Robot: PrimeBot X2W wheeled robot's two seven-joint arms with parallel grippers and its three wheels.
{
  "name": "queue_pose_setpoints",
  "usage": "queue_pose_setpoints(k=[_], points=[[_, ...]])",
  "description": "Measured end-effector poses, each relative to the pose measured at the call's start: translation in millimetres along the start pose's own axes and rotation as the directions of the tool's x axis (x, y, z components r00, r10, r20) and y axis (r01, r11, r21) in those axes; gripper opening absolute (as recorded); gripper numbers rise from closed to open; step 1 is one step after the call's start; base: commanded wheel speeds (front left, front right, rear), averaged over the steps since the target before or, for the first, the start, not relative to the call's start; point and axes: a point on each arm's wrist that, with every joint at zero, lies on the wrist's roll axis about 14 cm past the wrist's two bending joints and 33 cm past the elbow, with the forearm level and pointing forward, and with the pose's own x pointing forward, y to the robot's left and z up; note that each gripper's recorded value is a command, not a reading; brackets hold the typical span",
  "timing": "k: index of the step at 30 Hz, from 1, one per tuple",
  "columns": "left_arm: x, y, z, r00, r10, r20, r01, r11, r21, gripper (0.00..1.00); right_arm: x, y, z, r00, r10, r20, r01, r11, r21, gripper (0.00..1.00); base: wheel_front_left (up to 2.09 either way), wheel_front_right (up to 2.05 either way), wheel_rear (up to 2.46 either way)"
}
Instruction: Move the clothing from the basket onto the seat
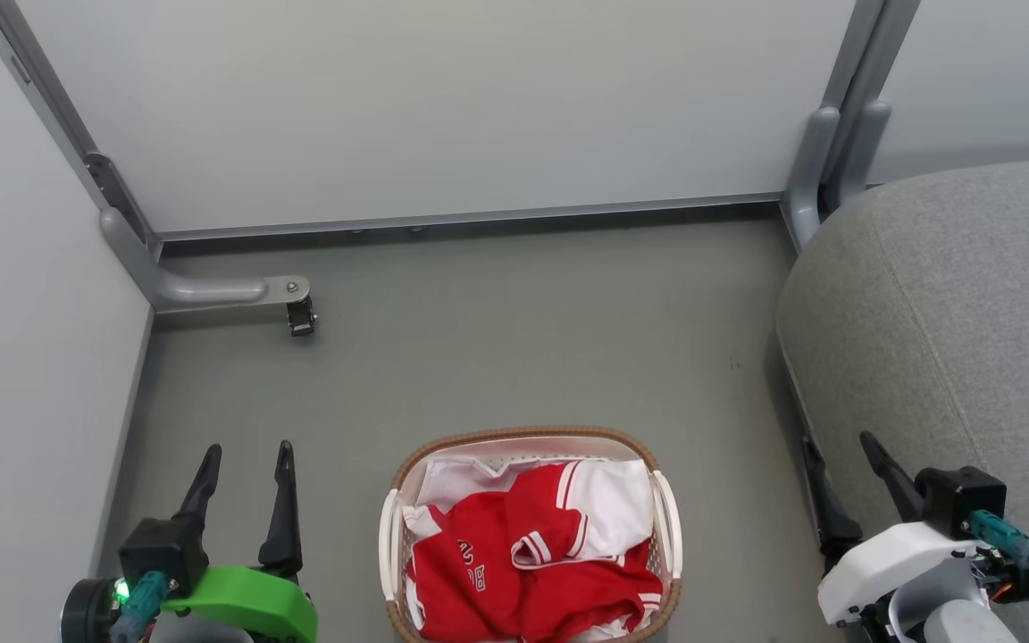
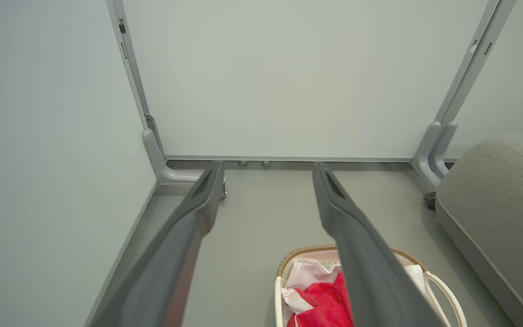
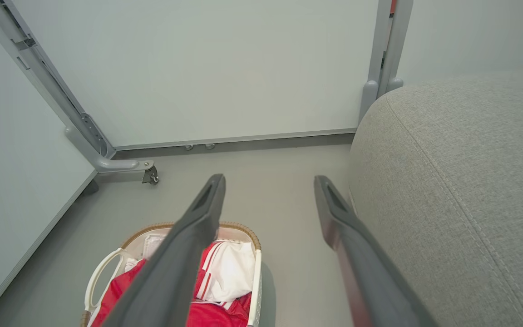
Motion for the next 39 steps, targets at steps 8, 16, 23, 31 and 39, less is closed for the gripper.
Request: queue_pose_setpoints(k=[8, 16, 23, 31, 39], points=[[4.2, -17.8, -22.9, 0.995, -0.075, -0.064, 0.077, 0.996, 0.033, 1.00, 13.2, 1.8, 10.6, 0.999, 0.019, 0.039, -0.017, 0.999, -0.046, 1.00, 0.00, 0.00, 0.00], [34.8, -51.4, -57.8, 0.969, -0.185, -0.161, 0.196, 0.979, 0.050, 1.00, 50.0, 7.7, 32.0, 0.991, 0.064, 0.114, -0.053, 0.994, -0.094, 1.00, 0.00, 0.00, 0.00], [70.3, -72.0, -109.2, 0.919, -0.258, -0.297, 0.289, 0.955, 0.065, 1.00, 84.7, 9.0, 33.1, 0.985, 0.099, 0.143, -0.080, 0.988, -0.129, 1.00, 0.00, 0.00, 0.00], [90.6, -74.4, -198.5, 0.808, -0.257, -0.530, 0.363, 0.926, 0.105, 1.00, 112.3, -2.8, 9.1, 0.988, 0.096, 0.118, -0.079, 0.988, -0.135, 1.00, 0.00, 0.00, 0.00], [92.8, -69.4, -278.7, 0.635, -0.203, -0.746, 0.432, 0.893, 0.125, 1.00, 127.4, -16.5, -28.9, 0.996, 0.072, 0.051, -0.066, 0.992, -0.112, 1.00, 0.00, 0.00, 0.00]])
